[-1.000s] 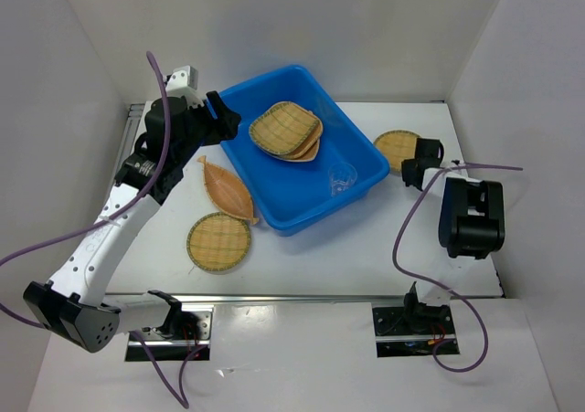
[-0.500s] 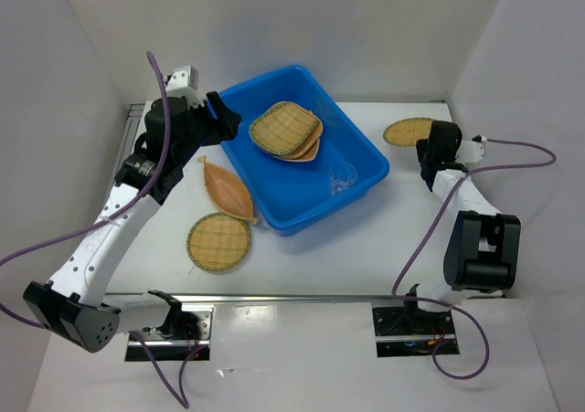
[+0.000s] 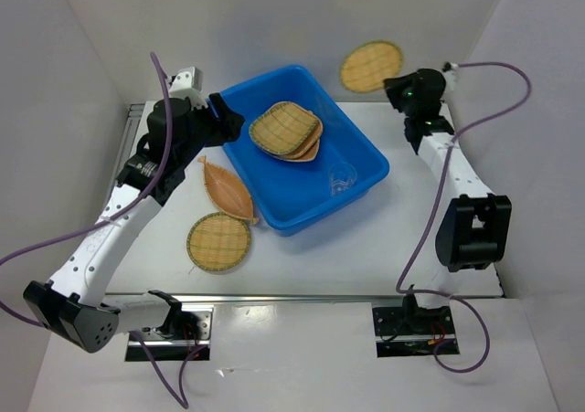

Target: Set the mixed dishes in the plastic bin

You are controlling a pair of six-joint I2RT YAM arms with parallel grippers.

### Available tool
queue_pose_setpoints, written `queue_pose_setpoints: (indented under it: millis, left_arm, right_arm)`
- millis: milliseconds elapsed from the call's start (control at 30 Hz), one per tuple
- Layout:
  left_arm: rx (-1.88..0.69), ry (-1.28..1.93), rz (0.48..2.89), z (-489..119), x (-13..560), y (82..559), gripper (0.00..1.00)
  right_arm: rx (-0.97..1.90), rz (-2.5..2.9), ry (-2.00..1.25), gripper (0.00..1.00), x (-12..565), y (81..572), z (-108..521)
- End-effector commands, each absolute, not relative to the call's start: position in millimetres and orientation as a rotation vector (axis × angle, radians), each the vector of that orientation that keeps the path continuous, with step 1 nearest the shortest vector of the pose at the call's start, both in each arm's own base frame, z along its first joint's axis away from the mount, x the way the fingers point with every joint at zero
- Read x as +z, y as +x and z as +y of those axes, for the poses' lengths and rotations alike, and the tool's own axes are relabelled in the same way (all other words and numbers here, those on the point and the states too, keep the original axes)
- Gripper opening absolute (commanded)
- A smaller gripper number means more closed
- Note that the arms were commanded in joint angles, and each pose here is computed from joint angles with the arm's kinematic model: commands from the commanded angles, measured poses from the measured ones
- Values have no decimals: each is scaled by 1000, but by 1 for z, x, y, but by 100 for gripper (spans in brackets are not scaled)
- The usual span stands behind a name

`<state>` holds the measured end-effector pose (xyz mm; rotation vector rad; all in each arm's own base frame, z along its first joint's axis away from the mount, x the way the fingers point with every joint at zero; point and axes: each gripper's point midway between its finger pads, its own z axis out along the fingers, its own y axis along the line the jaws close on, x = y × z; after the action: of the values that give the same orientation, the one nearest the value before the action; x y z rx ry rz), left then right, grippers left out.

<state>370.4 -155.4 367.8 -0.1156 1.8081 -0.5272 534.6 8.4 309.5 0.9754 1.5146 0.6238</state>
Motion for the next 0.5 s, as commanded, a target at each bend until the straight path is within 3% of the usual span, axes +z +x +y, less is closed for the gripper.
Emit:
queue_pose_setpoints:
  millis: [0, 267, 467]
  left_arm:
    - [-552, -96, 1759, -157, 378, 366, 64]
    - [-539, -111, 1796, -155, 359, 365, 71]
    - [-542, -111, 1787, -154, 362, 361, 71]
  right_arm:
    - [835, 1696, 674, 1, 304, 545, 110]
    - [1050, 2033, 303, 1, 243, 544, 250]
    - [1088, 2106, 255, 1, 217, 550, 289]
